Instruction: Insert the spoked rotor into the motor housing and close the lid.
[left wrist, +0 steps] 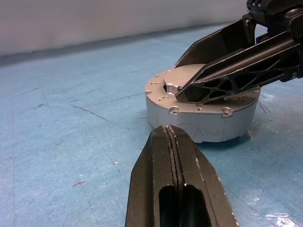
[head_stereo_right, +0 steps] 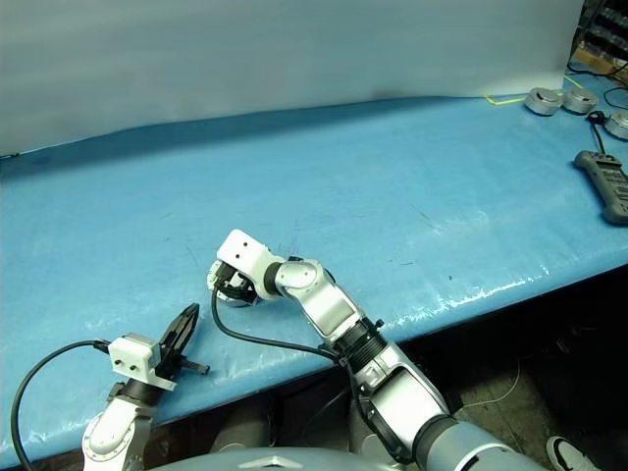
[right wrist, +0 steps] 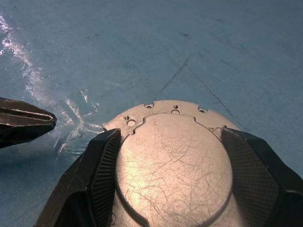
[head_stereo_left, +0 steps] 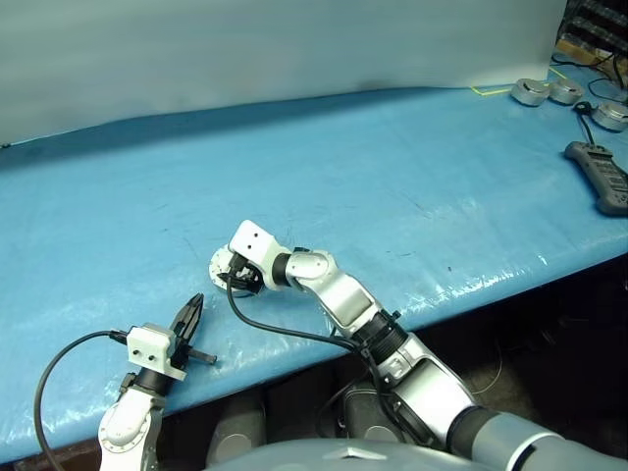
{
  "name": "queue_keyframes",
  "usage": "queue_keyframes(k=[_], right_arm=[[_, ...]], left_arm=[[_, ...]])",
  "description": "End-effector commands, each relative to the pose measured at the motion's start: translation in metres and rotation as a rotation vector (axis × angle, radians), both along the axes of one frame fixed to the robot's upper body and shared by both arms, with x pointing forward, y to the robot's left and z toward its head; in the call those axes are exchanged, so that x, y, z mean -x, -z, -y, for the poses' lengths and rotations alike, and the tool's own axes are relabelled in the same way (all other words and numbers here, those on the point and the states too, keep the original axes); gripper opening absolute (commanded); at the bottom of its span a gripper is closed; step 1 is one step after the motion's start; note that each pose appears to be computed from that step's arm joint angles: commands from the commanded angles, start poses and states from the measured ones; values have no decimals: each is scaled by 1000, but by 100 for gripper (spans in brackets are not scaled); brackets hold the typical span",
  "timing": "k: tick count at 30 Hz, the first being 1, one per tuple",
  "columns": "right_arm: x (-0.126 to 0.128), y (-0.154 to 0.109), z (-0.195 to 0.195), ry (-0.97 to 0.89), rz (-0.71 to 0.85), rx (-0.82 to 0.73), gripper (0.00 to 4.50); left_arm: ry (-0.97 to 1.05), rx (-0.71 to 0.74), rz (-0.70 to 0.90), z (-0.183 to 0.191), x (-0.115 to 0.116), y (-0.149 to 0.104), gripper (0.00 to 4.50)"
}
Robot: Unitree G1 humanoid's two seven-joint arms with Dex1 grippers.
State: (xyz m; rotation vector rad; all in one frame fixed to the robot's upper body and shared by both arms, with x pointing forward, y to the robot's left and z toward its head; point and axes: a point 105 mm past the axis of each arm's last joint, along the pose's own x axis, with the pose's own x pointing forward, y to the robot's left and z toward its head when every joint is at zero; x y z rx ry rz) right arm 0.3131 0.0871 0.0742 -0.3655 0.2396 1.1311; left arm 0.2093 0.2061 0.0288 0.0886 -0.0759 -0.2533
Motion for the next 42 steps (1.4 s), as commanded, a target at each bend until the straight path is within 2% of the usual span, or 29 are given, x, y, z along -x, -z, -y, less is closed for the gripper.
queue_keyframes(k=[1, 7, 12, 16, 26, 42], right_arm=[[-4, 21, 13, 60, -62, 65, 305], [-4, 22, 14, 67, -65, 68, 305], [-4, 22, 14, 71, -68, 65, 305], [-5, 21, 14, 69, -64, 67, 305], [-5, 19, 14, 72, -59, 62, 305], [-1, 19, 10, 68, -74, 32, 305]], left_arm=[[-25, 55, 10, -6, -9, -15, 0], [-122, 277, -133, -17, -35, -29, 0], [-9, 464, -295, -2, -50, -46, 0], [57, 416, -335, 6, -61, -48, 0], [85, 348, -444, 6, -78, -33, 0], [201, 294, -556, 19, -69, -21, 0]])
